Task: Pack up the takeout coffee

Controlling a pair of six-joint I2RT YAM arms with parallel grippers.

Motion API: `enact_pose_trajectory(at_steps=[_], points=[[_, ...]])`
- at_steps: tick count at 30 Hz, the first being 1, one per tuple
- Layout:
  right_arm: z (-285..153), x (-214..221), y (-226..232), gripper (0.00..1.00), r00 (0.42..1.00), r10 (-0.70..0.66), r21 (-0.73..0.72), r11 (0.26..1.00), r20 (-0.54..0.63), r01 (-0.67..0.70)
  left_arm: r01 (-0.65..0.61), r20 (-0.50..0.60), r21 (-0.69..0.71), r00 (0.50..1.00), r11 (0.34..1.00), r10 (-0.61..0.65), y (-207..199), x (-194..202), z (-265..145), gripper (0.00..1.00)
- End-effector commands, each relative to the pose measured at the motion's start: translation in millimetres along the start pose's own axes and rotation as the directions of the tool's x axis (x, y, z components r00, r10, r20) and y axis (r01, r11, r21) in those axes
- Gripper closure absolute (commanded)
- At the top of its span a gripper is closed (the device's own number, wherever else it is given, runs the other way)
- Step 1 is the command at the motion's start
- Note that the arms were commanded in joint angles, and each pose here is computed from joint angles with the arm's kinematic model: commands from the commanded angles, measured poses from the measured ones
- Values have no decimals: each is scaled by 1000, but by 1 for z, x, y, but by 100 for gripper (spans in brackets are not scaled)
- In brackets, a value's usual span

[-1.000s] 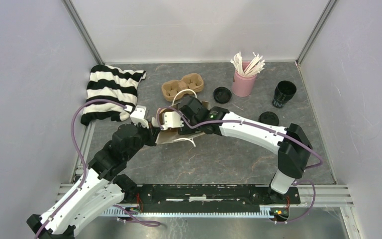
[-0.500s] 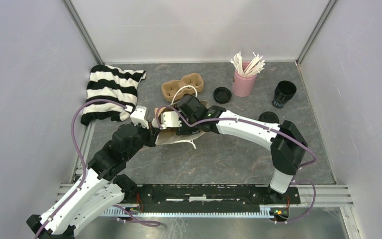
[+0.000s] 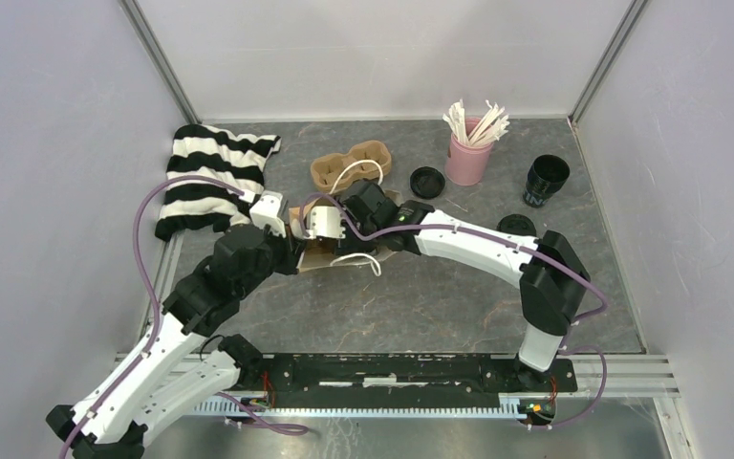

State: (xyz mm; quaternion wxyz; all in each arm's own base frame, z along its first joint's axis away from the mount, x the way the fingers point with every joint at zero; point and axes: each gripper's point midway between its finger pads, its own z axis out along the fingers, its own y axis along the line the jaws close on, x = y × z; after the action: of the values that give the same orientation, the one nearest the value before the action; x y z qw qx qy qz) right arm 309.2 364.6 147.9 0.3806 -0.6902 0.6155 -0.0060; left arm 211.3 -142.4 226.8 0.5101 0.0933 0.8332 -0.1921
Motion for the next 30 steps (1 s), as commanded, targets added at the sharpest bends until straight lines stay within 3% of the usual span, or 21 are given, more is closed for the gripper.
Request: enact_pose_trajectory(at_steps=[1,7,18,25,30], points=[[-17,0,9,68,988,153,-31,988,21,-152,51,30,93,998,994,-54,-25,-34,-16,98],[-27,20,38,68,972,232,-100,967,-41,-235,151,-36,89,988,985,-148,-36,-46,-23,98],[-49,35,80,66,912,377,-200,892,-160,-404,240,-217,-67,944,968,-249,-35,-43,-18,98],[-23,72,100,65,884,309,-204,896,-351,-394,194,-277,-234,926,953,-256,-14,-33,-7,98],[-14,85,109,65,884,270,-218,903,-381,-370,151,-259,-311,936,938,-237,4,-30,-10,98]])
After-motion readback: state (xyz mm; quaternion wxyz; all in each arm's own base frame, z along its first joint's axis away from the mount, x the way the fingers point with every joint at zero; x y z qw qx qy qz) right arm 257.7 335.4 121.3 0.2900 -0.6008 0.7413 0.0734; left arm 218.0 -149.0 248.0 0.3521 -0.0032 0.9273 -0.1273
